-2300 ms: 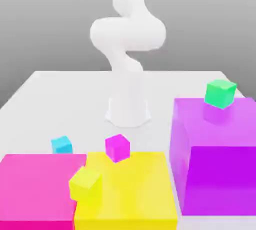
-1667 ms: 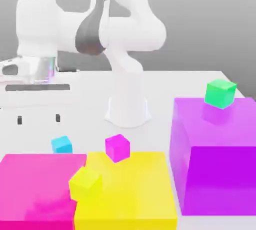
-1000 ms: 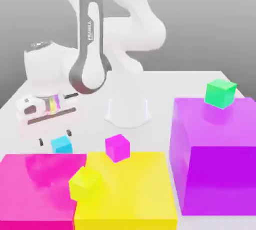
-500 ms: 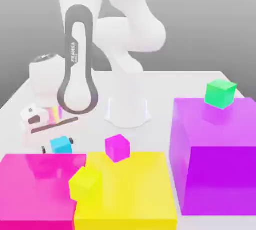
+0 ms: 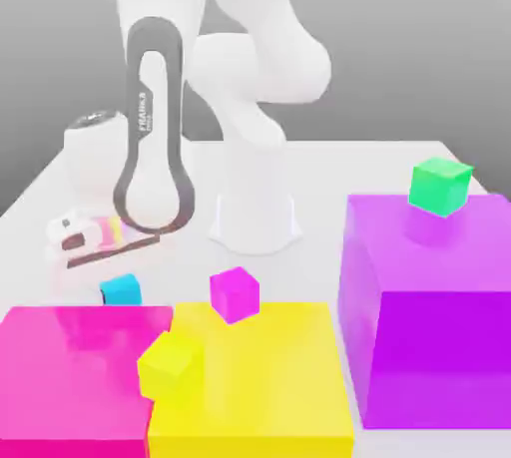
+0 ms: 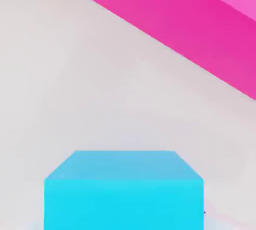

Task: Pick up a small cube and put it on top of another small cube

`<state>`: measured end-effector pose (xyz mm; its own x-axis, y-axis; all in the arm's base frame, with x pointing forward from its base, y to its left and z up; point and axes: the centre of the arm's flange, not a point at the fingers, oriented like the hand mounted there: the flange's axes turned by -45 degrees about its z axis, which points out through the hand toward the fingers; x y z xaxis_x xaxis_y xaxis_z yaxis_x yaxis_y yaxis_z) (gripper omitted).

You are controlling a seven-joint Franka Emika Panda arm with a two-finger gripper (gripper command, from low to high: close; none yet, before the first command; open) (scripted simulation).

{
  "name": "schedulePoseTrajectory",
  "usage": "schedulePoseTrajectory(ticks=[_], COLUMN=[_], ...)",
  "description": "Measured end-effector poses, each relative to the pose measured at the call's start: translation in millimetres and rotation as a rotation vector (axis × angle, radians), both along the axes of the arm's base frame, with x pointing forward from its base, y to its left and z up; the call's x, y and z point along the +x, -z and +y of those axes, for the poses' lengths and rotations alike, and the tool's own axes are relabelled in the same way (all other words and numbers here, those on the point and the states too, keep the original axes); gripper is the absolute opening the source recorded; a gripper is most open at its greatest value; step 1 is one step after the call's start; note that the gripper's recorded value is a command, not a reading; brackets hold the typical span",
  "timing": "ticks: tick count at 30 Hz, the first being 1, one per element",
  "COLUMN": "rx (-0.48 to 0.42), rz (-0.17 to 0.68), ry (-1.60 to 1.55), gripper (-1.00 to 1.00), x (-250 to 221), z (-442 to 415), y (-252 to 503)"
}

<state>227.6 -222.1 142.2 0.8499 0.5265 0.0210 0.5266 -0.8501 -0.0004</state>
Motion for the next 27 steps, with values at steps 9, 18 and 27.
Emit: schedulePoseTrajectory(ticks=[9, 18, 27], rx=[0.013, 0.014, -0.006], rz=[-0.007, 0.003, 0.018], ry=[-0.002, 0.007, 0.002], gripper=[-1.0, -1.0, -1.0], x=[5, 1, -6], z=[-6, -4, 9], y=[-22, -39, -53])
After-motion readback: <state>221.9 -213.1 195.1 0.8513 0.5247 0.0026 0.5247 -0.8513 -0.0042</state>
